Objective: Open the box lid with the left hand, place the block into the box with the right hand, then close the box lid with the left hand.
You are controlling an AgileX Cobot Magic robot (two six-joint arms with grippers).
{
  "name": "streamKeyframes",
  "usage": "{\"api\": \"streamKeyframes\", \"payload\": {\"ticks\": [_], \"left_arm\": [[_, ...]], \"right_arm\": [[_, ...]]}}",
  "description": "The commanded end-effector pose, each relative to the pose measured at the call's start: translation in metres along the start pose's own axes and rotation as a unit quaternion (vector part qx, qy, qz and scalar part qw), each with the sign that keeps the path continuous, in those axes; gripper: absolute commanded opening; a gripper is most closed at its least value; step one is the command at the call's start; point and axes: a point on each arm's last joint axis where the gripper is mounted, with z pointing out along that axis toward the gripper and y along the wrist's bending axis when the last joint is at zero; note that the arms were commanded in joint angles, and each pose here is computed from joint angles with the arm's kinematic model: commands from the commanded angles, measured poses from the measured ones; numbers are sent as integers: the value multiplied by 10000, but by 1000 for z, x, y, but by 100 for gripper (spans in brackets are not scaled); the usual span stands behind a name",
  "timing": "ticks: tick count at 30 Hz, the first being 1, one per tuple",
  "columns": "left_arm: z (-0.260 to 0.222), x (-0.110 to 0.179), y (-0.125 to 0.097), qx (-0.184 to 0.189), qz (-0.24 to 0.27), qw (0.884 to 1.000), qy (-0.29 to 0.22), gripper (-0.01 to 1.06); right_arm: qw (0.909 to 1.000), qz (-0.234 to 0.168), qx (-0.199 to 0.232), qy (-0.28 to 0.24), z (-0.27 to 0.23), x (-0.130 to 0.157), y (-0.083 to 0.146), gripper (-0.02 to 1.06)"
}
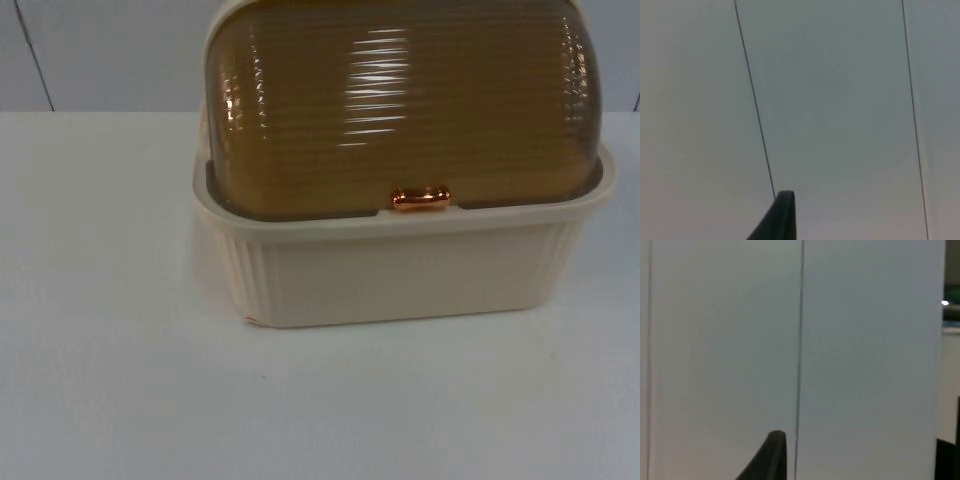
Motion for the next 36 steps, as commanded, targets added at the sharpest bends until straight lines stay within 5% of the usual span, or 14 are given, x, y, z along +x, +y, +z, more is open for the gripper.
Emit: {"api": "streamKeyframes", "payload": {"ticks": [1, 9, 21, 36], "left_arm": [[-17, -10, 0, -70, 27, 9997, -240, 105], [-70, -6, -4, -584, 118, 9954, -746, 105], [-94, 4, -4, -437, 229, 9954, -816, 105], [-106, 10, -7, -663, 285, 9949, -702, 105]], "right_arm": [[9989, -228, -409, -70, -7, 0, 9, 105], [9970, -412, -501, -424, -34, 0, 10, 105], [9922, -352, -1188, -92, -41, 10, 17, 105], [9924, -170, -1211, 128, -38, 35, 20, 105]]}}
